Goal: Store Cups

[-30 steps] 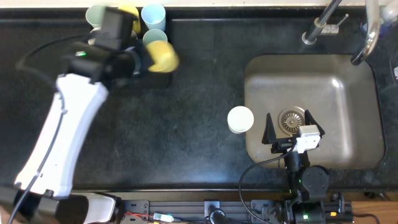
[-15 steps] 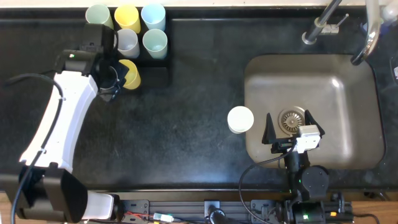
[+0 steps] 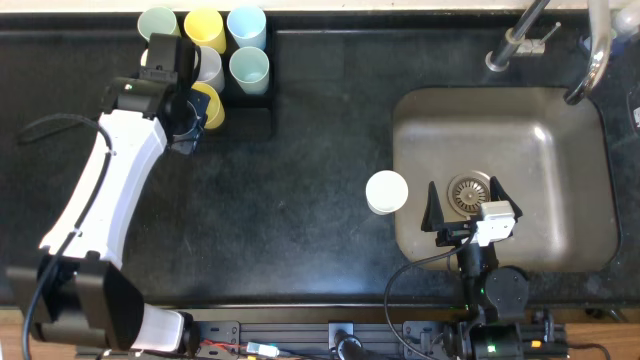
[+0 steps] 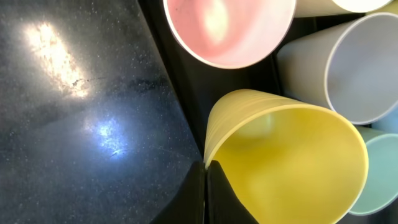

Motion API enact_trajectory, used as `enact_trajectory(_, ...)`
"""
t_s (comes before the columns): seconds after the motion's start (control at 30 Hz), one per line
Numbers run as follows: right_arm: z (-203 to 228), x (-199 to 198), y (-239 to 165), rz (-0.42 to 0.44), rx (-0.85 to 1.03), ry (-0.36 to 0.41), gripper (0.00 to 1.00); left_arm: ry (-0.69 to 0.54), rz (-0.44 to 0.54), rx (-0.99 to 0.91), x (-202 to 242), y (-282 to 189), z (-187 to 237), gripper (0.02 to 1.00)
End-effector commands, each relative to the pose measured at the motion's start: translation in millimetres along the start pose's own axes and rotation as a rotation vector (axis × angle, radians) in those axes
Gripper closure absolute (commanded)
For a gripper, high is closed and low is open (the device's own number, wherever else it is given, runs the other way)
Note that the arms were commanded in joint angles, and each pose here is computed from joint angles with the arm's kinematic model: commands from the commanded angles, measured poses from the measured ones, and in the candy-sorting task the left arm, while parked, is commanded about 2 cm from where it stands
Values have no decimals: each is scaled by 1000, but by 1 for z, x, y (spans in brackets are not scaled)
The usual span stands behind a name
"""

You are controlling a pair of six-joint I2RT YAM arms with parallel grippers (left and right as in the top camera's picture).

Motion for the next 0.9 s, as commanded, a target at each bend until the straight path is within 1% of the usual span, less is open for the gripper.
enact_trajectory(0.03, 3, 0, 0, -4, 0, 7, 3, -42, -19, -3, -5, 8, -1, 980)
enact_trajectory(0.27, 3, 0, 0, -4, 0, 7, 3, -47, -13, -8, -13, 9, -5, 980)
enact_trajectory(0.57, 3, 0, 0, -4, 0, 7, 3, -44, -63, 15, -6, 21, -1, 980)
enact_trajectory(0.9, 3, 0, 0, -4, 0, 7, 3, -43, -83, 11, -4, 27, -2, 980)
Point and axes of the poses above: each gripper's point midway between its finger pads, its own y axis out along the fingers, its own x axis along the line the jaws close on, z = x × y, the point moved 2 cm from there along -y, back along the fingers, and after that the axes turned 14 degrees about y, right-handed, at the moved point
